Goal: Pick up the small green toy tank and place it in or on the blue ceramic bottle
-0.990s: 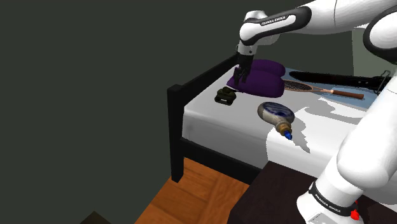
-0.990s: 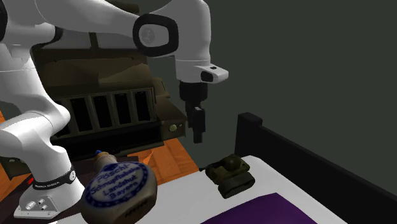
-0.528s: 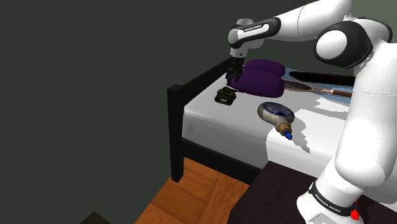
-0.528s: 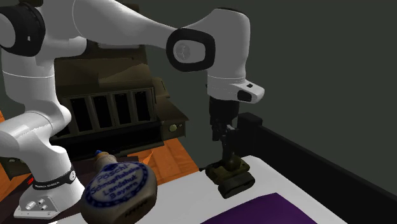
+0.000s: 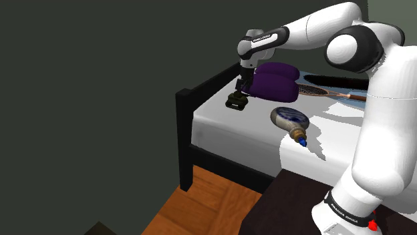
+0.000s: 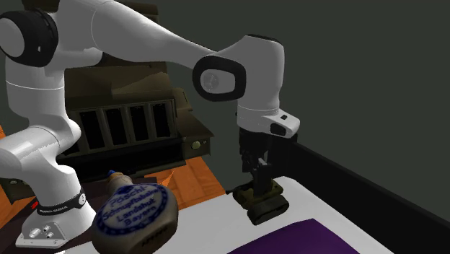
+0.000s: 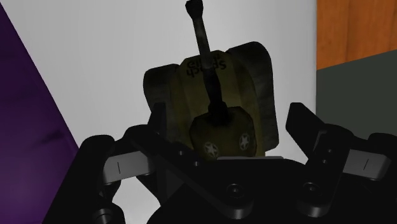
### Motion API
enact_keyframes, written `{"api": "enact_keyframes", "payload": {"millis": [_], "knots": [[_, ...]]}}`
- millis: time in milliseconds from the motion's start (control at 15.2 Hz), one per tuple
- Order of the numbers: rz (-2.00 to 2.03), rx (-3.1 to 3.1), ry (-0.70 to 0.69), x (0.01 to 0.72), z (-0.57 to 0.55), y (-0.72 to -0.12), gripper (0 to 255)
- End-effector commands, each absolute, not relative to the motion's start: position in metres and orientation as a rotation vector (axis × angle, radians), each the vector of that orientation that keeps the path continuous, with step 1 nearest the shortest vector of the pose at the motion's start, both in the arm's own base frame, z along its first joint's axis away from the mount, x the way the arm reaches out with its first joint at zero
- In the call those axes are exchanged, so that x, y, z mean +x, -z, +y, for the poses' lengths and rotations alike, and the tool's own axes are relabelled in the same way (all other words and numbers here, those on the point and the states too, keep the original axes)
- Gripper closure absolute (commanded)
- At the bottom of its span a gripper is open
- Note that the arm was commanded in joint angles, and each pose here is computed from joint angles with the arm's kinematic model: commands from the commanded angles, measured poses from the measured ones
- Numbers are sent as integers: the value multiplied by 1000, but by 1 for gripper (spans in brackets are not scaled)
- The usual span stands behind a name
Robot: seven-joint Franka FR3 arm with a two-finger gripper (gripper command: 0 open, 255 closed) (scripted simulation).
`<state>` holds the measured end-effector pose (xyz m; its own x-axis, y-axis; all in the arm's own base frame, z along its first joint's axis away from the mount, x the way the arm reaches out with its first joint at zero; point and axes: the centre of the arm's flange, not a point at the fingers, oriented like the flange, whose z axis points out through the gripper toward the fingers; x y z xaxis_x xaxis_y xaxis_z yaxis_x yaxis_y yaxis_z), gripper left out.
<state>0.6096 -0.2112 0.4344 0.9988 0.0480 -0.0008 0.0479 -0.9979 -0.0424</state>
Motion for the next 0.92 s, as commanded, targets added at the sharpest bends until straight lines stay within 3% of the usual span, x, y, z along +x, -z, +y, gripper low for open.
{"api": "enact_keyframes", "payload": {"millis": [0,396,462,858], "knots": [[-74,-3098,-2,610,-212,-430,0],[-74,-3098,-2,610,-212,-430,0],[-74,-3098,-2,610,-212,-430,255],[-74,-3098,-2,610,-212,-430,255]]}}
